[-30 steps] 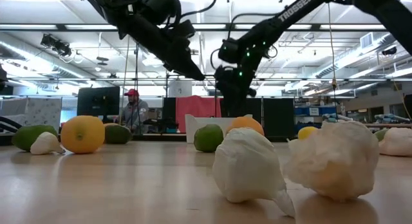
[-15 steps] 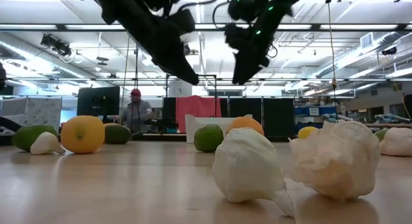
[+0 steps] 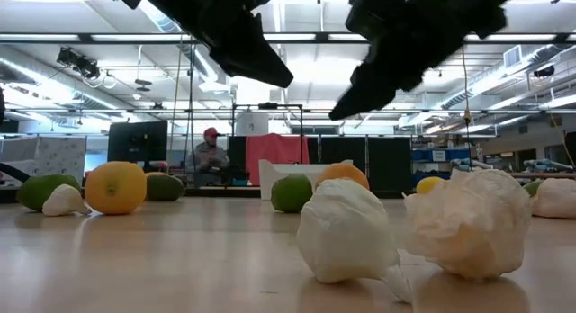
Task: Sort produce into baskets
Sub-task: Put the garlic into the top white bin
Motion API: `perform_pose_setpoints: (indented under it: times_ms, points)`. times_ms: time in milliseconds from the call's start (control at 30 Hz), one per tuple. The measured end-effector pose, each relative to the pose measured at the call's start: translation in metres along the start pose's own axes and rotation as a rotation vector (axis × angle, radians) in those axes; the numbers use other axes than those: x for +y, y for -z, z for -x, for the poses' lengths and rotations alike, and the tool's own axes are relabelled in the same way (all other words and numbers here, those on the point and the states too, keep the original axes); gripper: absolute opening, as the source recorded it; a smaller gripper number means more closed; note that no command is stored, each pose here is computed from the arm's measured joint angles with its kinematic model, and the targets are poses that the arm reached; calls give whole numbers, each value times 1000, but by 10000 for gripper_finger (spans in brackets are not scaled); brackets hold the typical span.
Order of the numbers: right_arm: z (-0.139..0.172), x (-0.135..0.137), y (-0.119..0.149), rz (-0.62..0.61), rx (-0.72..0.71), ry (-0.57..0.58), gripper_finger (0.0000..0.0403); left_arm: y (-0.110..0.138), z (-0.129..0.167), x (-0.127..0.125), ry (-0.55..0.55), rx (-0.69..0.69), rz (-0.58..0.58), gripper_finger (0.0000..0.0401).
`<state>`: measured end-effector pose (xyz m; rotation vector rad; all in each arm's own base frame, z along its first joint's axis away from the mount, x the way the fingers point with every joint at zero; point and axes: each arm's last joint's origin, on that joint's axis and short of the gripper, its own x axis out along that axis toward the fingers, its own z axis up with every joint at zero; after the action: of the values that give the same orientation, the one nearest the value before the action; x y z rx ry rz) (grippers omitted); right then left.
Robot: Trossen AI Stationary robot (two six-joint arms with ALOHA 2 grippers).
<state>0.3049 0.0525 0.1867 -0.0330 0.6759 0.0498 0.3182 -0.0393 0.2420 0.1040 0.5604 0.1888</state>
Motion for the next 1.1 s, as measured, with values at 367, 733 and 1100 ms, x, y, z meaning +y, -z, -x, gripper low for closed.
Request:
perform_pose_setpoints:
  times_ms: [367, 733, 1100]
  points:
    - [-42, 26, 26, 254, 30, 49, 249, -3, 1, -2, 5, -28, 6, 158]
    - [-44, 24, 36, 294, 123, 71, 232, -3, 1, -1, -1, -30, -23, 158]
    - [-45, 23, 37, 315, 132, 46, 148, -4, 0, 0, -50, -37, -44, 158]
